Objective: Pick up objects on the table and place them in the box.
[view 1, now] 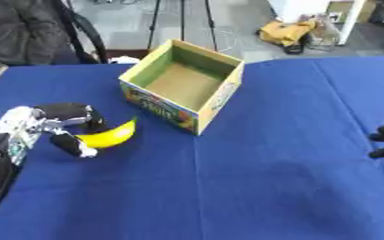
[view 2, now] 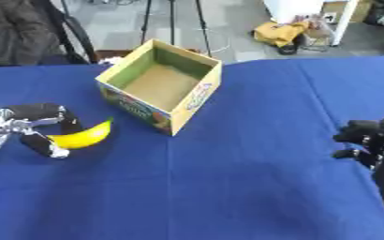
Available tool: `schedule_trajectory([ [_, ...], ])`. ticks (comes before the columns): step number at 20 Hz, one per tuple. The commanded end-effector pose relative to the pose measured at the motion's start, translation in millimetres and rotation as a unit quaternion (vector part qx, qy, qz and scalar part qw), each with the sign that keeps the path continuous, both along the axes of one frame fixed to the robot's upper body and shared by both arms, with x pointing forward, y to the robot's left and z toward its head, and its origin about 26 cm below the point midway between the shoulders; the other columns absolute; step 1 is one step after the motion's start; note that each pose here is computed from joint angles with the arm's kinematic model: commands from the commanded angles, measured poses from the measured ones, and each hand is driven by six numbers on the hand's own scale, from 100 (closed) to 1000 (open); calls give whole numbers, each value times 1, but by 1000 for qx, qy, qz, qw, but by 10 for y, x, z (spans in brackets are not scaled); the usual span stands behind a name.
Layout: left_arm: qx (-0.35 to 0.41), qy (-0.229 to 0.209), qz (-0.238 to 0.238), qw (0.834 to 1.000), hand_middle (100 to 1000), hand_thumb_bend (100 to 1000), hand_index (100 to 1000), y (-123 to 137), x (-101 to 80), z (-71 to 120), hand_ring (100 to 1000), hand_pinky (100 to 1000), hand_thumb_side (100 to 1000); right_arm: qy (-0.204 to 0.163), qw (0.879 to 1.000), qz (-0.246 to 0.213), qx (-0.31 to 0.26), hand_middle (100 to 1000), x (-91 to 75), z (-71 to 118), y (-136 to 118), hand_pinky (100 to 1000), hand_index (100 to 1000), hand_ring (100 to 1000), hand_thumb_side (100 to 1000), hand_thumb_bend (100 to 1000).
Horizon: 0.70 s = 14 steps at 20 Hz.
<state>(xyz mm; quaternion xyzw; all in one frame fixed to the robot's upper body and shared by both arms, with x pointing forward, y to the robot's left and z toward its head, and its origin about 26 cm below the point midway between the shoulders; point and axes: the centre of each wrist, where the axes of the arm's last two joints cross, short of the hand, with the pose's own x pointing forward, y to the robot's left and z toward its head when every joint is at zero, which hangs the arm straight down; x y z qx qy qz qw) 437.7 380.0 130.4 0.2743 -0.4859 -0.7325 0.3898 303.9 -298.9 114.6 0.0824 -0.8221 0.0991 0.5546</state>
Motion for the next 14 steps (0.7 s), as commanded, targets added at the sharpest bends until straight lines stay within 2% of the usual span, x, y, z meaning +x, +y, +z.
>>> schedule_trajectory([
  [1,6,-13,-1,1000,503,468,759,27,18,137,539,664,549,-11,1000,2,-8,656,14,68,-11,576,736,721,860,100],
  [14,7,-16,-3,1000,451,421,743,26,21,158,500,646,430,-11,1000,3,-9,656,15,70,-11,577,737,721,861,100],
])
